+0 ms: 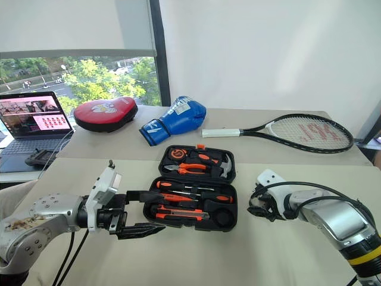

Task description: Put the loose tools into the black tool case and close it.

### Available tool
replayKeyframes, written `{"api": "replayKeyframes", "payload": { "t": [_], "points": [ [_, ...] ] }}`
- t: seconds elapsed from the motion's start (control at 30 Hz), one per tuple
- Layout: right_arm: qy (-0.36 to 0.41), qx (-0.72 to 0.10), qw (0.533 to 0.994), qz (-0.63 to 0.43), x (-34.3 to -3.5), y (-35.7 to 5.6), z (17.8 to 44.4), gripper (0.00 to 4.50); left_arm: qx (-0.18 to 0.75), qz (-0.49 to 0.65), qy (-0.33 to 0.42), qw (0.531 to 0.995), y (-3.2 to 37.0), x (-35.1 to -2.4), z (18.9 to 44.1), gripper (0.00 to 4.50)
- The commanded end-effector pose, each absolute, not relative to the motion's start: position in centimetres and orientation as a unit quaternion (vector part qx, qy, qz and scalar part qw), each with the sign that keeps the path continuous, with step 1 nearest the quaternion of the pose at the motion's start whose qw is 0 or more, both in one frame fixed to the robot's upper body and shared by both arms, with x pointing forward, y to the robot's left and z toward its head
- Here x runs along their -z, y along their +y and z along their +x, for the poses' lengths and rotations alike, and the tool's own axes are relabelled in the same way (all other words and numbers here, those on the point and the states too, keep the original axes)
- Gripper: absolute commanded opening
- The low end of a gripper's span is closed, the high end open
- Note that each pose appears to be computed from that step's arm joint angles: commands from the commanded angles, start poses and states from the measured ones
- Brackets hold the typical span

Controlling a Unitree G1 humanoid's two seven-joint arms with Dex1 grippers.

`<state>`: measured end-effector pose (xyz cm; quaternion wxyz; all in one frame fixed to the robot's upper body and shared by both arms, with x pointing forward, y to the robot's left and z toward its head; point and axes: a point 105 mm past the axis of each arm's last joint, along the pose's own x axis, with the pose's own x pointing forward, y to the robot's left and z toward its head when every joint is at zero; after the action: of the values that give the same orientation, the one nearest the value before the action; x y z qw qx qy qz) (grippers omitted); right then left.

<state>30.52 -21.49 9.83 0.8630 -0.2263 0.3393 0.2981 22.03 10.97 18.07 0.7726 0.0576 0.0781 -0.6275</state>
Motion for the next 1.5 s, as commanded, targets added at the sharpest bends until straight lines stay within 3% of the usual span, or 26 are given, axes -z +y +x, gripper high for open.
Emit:
{"api": "replayKeyframes", "payload": {
  "t": [0.03,0.2,0.3,0.4,0.63,0.87,1.1,1.3,1.4,1.5],
  "points": [
    [0.321,-0.308,0.865,-0.231,-10.4,-21.0,31.1,1.68,0.619,0.077,0.05,0.78,10.9,-19.0,21.7,4.25],
    [0.293,-0.335,0.865,-0.233,-12.6,-20.6,30.3,0.03,0.611,0.072,0.053,0.787,11.5,-18.8,21.8,4.25],
    [0.267,-0.366,0.866,-0.211,-15.2,-19.2,29.2,0.03,0.603,0.072,0.063,0.792,12.0,-18.4,22.0,4.25],
    [0.249,-0.447,0.836,-0.197,-17.1,-15.4,26.9,0.03,0.598,0.071,0.067,0.796,12.2,-18.4,22.2,4.25],
    [0.287,-0.47,0.807,-0.216,-13.2,-11.7,26.8,0.03,0.596,0.08,0.065,0.796,11.9,-18.8,22.6,4.25],
    [0.326,-0.486,0.773,-0.245,-10.8,-11.8,25.8,0.03,0.59,0.087,0.067,0.8,12.0,-18.5,22.5,4.25],
    [0.323,-0.49,0.772,-0.245,-11.5,-12.2,25.9,2.36,0.582,0.083,0.076,0.805,12.3,-18.1,22.3,4.25],
    [0.256,-0.531,0.79,-0.17,-15.6,-11.1,25.0,2.43,0.572,0.064,0.077,0.814,12.6,-17.8,23.0,4.25],
    [0.187,-0.521,0.82,-0.149,-16.9,-10.7,25.5,2.43,0.567,0.057,0.071,0.819,12.4,-17.7,23.6,4.25],
    [0.129,-0.469,0.866,-0.112,-17.3,-11.3,26.8,1.73,0.564,0.055,0.066,0.822,12.5,-17.7,23.9,4.25]
  ]
}}
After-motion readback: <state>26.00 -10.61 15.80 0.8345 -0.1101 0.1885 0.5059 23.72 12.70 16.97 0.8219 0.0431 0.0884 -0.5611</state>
